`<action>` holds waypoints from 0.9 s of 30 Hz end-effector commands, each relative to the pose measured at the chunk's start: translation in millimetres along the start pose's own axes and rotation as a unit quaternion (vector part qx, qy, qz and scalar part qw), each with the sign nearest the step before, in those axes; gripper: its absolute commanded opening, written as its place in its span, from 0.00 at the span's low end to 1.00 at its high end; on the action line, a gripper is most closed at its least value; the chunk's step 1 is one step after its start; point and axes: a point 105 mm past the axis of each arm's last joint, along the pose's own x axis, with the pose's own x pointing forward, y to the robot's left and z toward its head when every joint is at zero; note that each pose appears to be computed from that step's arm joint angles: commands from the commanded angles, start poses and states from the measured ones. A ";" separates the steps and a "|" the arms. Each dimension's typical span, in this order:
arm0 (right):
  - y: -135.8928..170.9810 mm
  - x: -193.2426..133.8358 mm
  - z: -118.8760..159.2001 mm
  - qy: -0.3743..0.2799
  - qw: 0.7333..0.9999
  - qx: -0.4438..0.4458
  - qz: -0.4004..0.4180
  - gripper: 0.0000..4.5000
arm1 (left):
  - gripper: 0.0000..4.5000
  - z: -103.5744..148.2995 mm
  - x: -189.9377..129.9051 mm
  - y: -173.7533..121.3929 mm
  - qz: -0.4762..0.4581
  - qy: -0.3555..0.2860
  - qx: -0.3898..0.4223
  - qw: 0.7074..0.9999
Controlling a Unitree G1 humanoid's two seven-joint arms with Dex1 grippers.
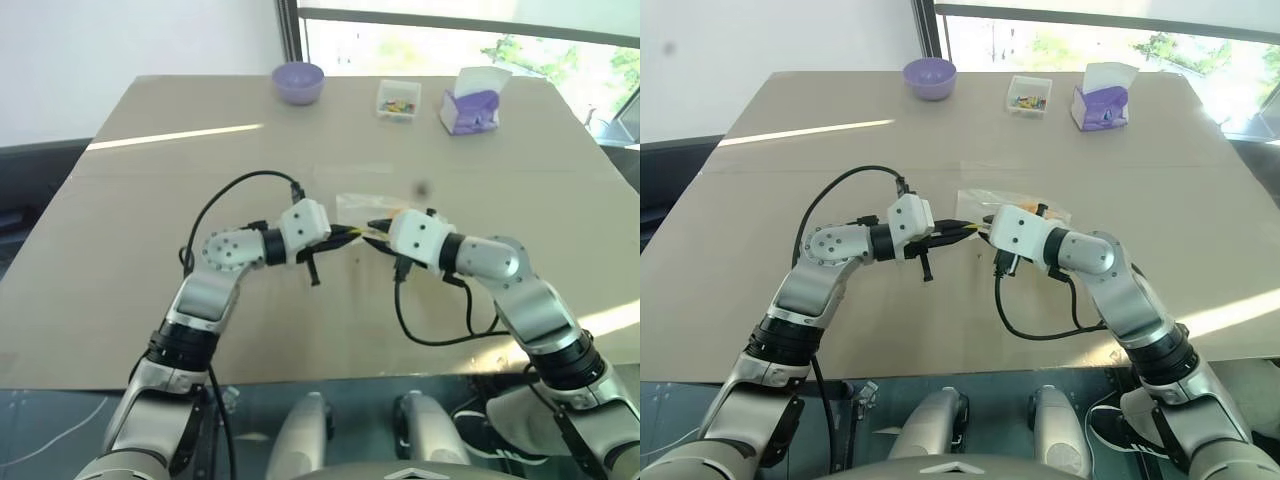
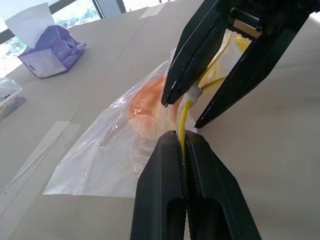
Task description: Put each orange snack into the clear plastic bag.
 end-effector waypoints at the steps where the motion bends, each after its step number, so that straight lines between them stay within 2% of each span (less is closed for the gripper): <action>1: -6.9 -5.2 12.9 -0.020 0.999 -0.021 -0.013 0.22 | 0.00 14.5 -1.4 5.0 0.006 -0.015 0.026 1.000; 27: -8.3 -4.5 15.0 -0.022 0.999 -0.030 -0.017 0.22 | 0.00 11.9 -1.9 3.8 0.006 -0.009 0.025 1.000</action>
